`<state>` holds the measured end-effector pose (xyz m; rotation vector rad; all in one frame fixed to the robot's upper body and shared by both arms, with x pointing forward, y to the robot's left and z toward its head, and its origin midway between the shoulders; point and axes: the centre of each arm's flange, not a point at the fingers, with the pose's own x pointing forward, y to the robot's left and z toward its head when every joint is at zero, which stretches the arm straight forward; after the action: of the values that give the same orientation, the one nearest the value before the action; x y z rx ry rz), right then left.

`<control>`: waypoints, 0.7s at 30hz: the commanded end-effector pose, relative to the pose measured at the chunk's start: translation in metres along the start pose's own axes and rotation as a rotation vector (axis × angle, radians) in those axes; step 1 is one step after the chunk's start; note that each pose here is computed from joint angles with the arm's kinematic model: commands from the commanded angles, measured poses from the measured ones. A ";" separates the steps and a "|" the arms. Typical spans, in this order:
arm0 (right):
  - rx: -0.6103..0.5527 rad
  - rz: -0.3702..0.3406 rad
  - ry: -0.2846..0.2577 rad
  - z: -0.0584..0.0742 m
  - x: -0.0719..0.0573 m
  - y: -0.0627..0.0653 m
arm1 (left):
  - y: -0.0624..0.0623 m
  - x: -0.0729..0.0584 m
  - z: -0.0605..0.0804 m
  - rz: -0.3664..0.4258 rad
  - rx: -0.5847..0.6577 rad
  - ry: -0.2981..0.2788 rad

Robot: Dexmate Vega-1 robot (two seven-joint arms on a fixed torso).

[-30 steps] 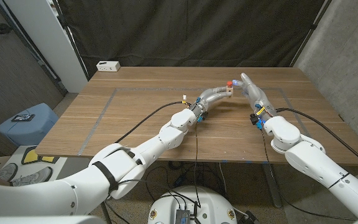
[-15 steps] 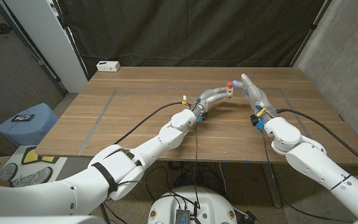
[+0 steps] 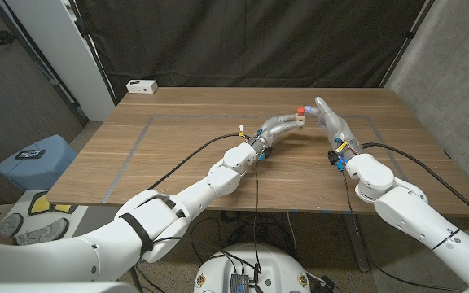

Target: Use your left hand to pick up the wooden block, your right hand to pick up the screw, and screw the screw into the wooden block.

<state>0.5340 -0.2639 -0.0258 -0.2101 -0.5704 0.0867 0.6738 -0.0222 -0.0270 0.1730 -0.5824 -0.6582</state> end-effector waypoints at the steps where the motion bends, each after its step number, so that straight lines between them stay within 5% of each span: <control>1: -0.004 0.007 -0.001 0.001 -0.001 0.003 | 0.001 0.000 -0.001 0.002 -0.004 0.003; 21: -0.009 0.034 -0.003 0.005 -0.003 0.011 | 0.001 0.001 -0.001 0.002 -0.007 0.008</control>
<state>0.5301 -0.2576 -0.0248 -0.2211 -0.5754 0.1020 0.6751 -0.0215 -0.0281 0.1701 -0.5737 -0.6562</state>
